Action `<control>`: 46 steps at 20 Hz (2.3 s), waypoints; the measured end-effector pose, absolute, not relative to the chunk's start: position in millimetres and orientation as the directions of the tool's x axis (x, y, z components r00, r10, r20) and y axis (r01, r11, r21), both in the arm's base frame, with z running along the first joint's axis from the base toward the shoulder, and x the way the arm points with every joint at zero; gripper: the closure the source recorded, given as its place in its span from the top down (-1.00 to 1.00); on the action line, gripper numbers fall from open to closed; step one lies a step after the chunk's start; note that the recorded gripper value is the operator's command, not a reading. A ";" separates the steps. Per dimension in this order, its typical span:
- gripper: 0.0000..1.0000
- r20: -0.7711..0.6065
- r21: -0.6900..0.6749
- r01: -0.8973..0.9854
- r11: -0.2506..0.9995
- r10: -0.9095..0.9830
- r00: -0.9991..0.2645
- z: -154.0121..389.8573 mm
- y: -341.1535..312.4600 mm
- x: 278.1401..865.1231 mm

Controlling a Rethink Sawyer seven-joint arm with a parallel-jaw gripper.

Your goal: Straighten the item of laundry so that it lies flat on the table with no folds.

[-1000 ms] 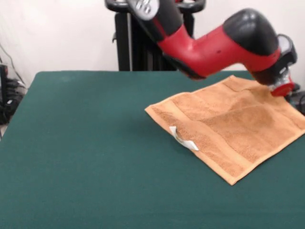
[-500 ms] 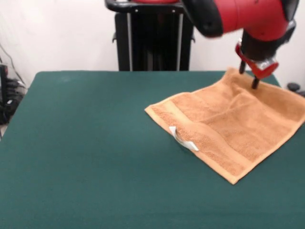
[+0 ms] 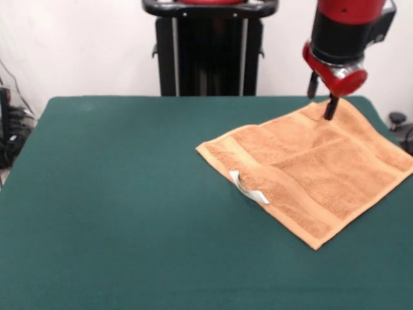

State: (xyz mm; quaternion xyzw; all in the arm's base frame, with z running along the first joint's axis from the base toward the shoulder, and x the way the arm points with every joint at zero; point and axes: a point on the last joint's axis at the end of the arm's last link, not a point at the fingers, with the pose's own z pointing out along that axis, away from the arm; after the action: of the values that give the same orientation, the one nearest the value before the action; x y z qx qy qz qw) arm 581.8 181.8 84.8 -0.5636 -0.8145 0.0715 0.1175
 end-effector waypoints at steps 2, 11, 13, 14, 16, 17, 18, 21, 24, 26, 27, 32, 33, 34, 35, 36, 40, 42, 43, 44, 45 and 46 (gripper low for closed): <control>1.00 0.101 -0.239 0.906 0.348 0.937 -0.333 88.2 178.3 586.7; 1.00 0.068 -0.227 0.921 0.316 0.949 -0.309 88.5 157.6 600.5; 1.00 0.050 -0.223 0.925 0.307 0.951 -0.304 84.8 144.9 605.0; 1.00 0.041 -0.220 0.926 0.307 0.951 -0.306 82.8 140.8 606.2; 1.00 0.001 -0.201 0.925 0.322 0.945 -0.328 70.2 127.8 609.9; 1.00 -0.010 -0.194 0.925 0.327 0.942 -0.335 66.4 124.6 610.8; 1.00 -0.024 -0.187 0.924 0.334 0.938 -0.344 60.9 120.3 611.6; 1.00 -0.064 -0.160 0.920 0.358 0.926 -0.372 43.1 107.2 614.1; 1.00 -0.107 -0.128 0.912 0.389 0.909 -0.402 16.9 91.1 615.7; 1.00 -0.122 -0.111 0.908 0.404 0.901 -0.416 -0.1 84.3 615.7; 1.00 -0.130 -0.103 0.905 0.414 0.896 -0.425 -10.5 80.6 615.2; 1.00 -0.161 -0.068 0.892 0.446 0.878 -0.451 -48.9 66.1 616.0; 1.00 -0.165 -0.067 0.892 0.448 0.876 -0.452 -48.0 66.0 616.8; 1.00 -0.174 -0.068 0.889 0.453 0.872 -0.458 -48.4 66.0 617.8; 1.00 -0.182 -0.071 0.885 0.461 0.866 -0.466 -49.1 66.3 618.5; 1.00 -0.197 -0.075 0.877 0.474 0.855 -0.479 -49.4 67.2 618.9; 1.00 -0.308 -0.116 0.805 0.582 0.749 -0.587 -51.2 74.8 618.5; 1.00 -0.414 -0.180 0.705 0.686 0.597 -0.687 -55.3 78.6 619.9; 1.00 -0.456 -0.217 0.652 0.727 0.515 -0.726 -57.7 79.3 620.7; 1.00 -0.492 -0.259 0.595 0.761 0.426 -0.759 -60.6 79.6 621.0; 1.00 -0.511 -0.286 0.561 0.777 0.372 -0.775 -62.4 79.9 621.0; 1.00 -0.545 -0.349 0.486 0.801 0.249 -0.801 -66.5 80.2 620.8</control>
State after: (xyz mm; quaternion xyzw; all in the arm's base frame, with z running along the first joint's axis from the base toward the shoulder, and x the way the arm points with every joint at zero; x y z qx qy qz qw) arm 620.8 80.2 -66.5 -0.2004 -0.9170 0.2437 -0.2439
